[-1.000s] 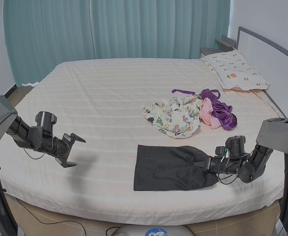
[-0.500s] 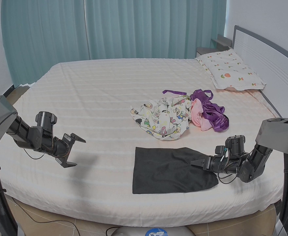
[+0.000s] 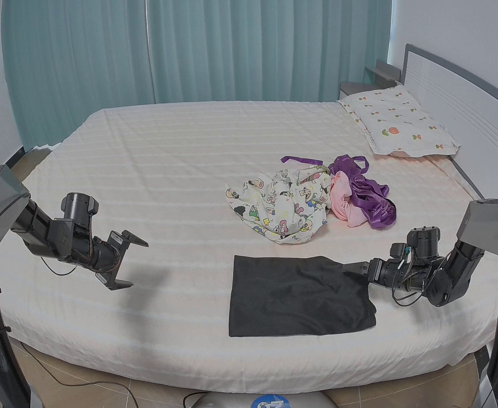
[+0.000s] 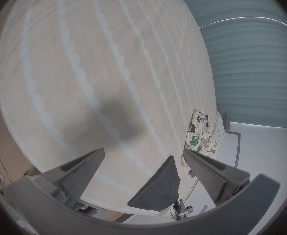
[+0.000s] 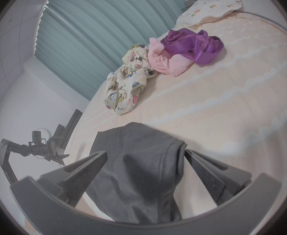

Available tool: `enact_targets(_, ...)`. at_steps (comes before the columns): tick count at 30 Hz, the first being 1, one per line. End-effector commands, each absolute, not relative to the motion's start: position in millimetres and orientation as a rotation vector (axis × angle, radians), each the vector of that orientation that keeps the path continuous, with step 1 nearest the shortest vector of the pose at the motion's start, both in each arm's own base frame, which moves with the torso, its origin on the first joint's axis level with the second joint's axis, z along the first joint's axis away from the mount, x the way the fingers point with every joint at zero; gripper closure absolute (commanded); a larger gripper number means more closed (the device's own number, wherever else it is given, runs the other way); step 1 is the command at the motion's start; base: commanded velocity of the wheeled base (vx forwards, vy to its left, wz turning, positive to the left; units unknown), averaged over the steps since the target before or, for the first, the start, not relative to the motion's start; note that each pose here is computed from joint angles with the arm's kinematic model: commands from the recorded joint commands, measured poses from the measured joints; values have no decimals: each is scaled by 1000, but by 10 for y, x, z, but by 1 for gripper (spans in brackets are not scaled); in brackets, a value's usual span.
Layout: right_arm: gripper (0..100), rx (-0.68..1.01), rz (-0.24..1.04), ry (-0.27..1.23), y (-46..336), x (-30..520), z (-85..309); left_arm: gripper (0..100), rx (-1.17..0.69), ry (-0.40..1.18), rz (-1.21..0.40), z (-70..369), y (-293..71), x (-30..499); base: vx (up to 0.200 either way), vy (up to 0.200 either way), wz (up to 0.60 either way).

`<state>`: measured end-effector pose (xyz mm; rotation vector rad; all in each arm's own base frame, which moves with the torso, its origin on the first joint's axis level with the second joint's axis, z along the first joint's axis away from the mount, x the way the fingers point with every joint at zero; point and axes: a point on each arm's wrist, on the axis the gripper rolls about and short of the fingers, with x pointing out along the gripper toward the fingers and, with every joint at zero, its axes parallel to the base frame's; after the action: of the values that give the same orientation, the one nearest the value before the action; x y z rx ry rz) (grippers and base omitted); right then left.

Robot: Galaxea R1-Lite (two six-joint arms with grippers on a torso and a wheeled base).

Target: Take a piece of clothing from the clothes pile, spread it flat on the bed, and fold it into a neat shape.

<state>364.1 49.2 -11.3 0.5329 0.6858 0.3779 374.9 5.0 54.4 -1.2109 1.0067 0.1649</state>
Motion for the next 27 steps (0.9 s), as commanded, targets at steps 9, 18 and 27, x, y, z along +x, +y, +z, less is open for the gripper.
enact_targets(9, 0, 651, 339, 767, 604, 3803, -229, 0, -1200, 1009, 161, 533, 52, 3748, 0, 0, 0)
enact_targets(18, 0, 698, 293, 808, 540, 3922, -173, 0, -1200, 1010, 162, 528, 52, 3748, 0, 0, 0)
enact_targets(27, 100, 813, 238, 864, 593, 4006, -142, 0, -1199, 1010, 162, 528, 46, 3749, 0, 0, 0)
